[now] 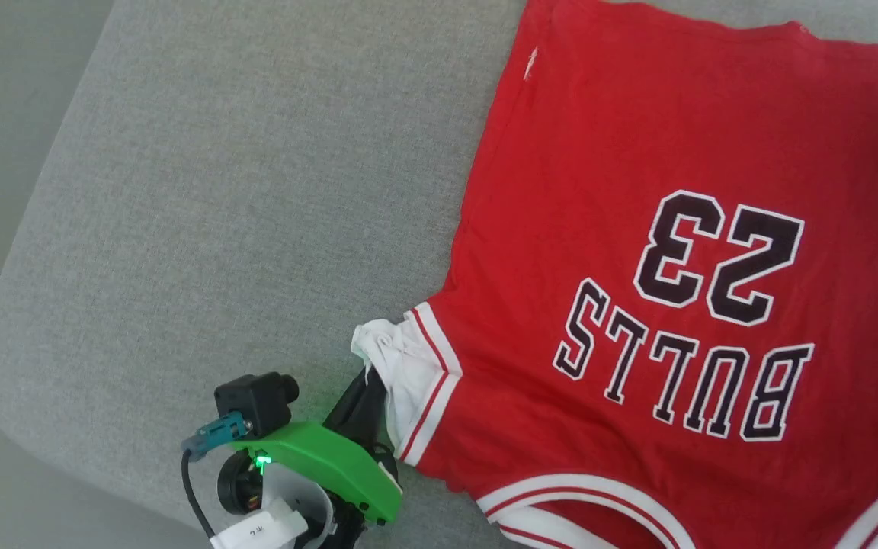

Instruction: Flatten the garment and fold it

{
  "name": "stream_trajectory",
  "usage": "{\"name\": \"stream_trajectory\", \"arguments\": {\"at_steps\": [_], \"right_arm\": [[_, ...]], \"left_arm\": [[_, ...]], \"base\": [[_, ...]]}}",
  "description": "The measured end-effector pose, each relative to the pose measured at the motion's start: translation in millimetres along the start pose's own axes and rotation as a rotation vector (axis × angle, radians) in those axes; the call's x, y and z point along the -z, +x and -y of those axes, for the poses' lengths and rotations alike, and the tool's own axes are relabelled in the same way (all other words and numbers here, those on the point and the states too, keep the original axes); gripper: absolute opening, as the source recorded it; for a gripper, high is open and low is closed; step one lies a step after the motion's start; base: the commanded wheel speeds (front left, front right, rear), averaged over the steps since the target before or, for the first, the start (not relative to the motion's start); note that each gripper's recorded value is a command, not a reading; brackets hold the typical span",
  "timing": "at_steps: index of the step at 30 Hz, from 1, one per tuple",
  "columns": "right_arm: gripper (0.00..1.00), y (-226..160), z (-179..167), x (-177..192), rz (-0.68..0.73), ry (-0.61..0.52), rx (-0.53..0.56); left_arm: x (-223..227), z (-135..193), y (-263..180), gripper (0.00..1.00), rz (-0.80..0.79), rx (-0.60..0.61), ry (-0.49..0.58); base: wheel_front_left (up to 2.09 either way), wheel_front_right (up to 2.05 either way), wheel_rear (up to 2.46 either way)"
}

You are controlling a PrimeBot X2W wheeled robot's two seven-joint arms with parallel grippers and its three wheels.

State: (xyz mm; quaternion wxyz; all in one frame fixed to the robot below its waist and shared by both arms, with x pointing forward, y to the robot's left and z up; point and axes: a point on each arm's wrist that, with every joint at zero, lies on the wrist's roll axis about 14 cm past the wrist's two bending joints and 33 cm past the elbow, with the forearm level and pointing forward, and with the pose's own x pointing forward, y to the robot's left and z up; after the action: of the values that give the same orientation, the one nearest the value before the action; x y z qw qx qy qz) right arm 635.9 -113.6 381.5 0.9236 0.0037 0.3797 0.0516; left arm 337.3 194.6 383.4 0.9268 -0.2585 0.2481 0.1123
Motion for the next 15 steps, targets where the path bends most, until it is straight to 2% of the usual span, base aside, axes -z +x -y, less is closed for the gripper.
{"name": "stream_trajectory", "arguments": {"at_steps": [4, 8, 11, 15], "right_arm": [[0.0, -18.8, -3.0, -12.8, 0.244, -0.003, -0.018], [0.0, -46.4, 1.7, -4.6, 0.418, 0.035, -0.027], [0.0, -71.6, 11.1, 2.5, 0.515, 0.061, -0.014], [0.0, -107.2, 35.2, 23.1, 0.565, 0.076, 0.043]], "left_arm": [[-4.1, 2.5, -3.3, 0.0, 0.015, 0.015, 0.002], [-8.5, 0.3, -11.3, 0.0, 0.025, 0.018, 0.016], [-10.2, 0.2, -20.1, 0.0, 0.027, 0.025, 0.022], [-13.3, 5.1, -33.5, 0.0, 0.035, 0.053, 0.03]], "base": [[0.0, 0.0, 0.0], [0.0, 0.0, 0.0], [0.0, 0.0, 0.0], [0.0, 0.0, 0.0]]}}
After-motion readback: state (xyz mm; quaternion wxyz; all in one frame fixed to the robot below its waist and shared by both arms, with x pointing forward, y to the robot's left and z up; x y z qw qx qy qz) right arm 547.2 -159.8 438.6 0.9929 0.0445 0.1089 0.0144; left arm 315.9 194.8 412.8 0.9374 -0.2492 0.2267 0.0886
